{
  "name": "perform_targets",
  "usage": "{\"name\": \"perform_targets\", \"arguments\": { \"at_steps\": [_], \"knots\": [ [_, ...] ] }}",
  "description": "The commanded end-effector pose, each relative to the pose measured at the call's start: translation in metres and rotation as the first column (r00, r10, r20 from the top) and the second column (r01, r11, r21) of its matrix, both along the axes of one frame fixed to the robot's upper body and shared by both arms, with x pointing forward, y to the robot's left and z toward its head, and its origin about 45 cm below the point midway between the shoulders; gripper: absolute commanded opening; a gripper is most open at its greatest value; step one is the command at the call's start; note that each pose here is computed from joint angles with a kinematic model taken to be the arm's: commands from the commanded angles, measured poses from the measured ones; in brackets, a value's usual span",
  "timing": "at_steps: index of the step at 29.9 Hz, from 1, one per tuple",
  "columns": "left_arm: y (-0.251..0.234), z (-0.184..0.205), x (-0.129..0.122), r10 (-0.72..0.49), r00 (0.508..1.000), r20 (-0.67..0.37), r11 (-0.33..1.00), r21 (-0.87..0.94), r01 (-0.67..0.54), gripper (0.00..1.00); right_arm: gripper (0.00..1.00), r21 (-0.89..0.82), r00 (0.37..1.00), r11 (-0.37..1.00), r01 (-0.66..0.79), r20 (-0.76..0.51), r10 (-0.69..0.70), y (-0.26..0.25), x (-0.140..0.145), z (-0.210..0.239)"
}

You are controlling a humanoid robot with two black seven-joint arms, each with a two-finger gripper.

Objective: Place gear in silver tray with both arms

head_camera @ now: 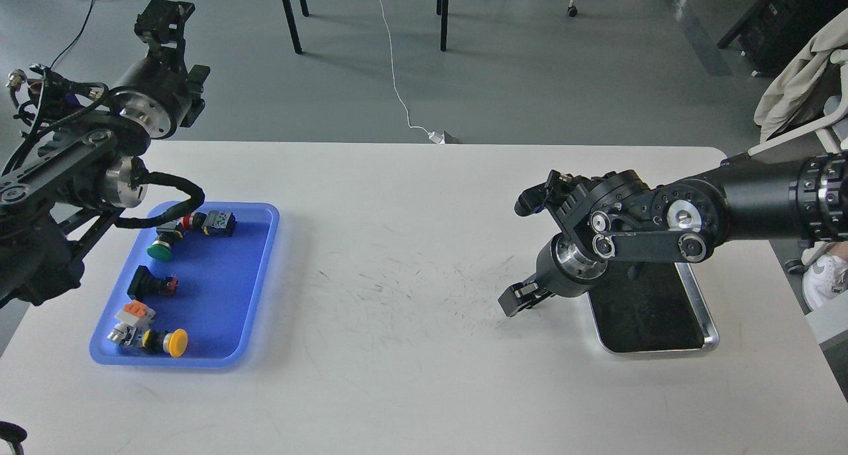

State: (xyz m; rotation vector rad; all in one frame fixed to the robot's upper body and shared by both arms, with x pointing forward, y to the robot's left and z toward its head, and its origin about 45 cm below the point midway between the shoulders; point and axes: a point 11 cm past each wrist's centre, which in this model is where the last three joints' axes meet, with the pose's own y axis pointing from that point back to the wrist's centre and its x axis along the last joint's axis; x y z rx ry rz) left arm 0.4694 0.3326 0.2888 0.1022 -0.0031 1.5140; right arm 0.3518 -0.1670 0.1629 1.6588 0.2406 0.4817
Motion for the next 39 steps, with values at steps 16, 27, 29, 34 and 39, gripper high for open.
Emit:
{"name": "perform_targets", "arguments": {
  "at_steps": [16,27,29,34,39],
  "knots": [
    [0.001,0.002,0.000,0.002,1.000,0.009,1.000,-0.002,-0.002,0.98,0.44,-0.015,1.000,1.000,0.002,0.005,-0.002,0.000,0.003,-0.009],
    [0.006,0.008,0.001,0.014,1.000,0.027,1.000,-0.010,-0.014,0.98,0.12,-0.014,1.000,1.000,0.001,0.018,-0.001,0.001,0.007,-0.006],
    [0.005,0.008,0.001,0.015,1.000,0.027,1.000,-0.011,-0.014,0.98,0.09,-0.005,1.000,1.000,0.004,0.021,-0.003,0.002,0.008,-0.003],
    [0.005,0.008,0.001,0.016,1.000,0.027,1.000,-0.012,-0.015,0.98,0.05,0.046,0.996,0.998,0.049,0.077,-0.052,-0.002,0.027,0.027],
    [0.005,0.007,0.001,0.015,1.000,0.026,1.000,-0.011,-0.015,0.98,0.05,0.155,0.973,0.978,0.141,0.162,-0.166,-0.029,0.052,0.082]
  ]
}}
